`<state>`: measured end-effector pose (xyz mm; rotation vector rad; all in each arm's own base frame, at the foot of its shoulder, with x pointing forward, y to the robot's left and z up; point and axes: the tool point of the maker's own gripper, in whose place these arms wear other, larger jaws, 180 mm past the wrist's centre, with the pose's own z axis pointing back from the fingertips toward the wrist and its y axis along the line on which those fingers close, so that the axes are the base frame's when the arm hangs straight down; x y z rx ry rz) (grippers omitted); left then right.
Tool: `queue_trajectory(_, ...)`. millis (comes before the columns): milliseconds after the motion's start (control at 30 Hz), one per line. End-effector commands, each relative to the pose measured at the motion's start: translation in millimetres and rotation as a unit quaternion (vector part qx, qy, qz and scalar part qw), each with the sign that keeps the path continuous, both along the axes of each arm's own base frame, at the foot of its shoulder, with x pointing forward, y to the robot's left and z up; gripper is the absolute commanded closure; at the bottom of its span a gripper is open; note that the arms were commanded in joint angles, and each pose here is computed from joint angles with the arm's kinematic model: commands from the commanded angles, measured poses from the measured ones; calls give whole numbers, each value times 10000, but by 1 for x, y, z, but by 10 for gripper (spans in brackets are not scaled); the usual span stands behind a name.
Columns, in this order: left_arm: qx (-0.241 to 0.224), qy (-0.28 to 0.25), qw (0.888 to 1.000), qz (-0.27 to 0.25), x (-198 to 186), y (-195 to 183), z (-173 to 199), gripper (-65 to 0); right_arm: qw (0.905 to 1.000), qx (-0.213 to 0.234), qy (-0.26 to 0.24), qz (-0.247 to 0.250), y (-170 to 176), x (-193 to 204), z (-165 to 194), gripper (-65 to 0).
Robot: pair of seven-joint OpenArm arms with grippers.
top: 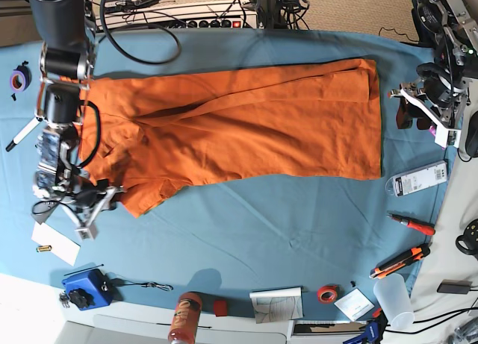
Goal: Layout the t-shirt on the table in an organized manner, then fold the t-shirt properly
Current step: 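Grasp the t-shirt hem corners with both grippers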
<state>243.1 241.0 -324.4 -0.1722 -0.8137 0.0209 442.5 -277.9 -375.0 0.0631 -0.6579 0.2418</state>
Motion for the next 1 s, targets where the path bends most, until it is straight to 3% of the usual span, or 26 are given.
queue_trajectory(0, 8, -237, 9997, -26, 6, 1, 12, -292, 9994, 33, -347, 17, 0, 19, 22, -144)
queue_trajectory(167, -171, -329, 9993, -80, 8, -4, 15, -292, 9999, -49, -17, 152, 16, 11, 0, -140)
queue_trajectory(300, -162, -324, 9993, -77, 8, -4, 15, -292, 9995, -125, 275, 60, 12, 0, -11, 0)
queue_trajectory(433, -170, -384, 9991, -64, 9, -4, 17, -292, 9977, -225, 634, -34, 6, -11, -18, 0)
queue_trajectory(600, -159, -635, 9978, -103, 19, -7, 24, -285, 9989, -316, 350, 24, 5, -7, -5, 0)
queue_trajectory(733, 48, -508, 9974, -516, 30, -28, 15, -285, 9990, -428, 17, 94, 7, 3, 15, 0)
queue_trajectory(867, 366, -500, 9951, -772, 56, -44, 6, -285, 9980, -536, -298, 159, 11, 13, 37, 0)
queue_trajectory(967, 440, -471, 9956, -682, 82, -45, 1, -285, 9973, -587, -388, 190, 12, 14, 44, 0)
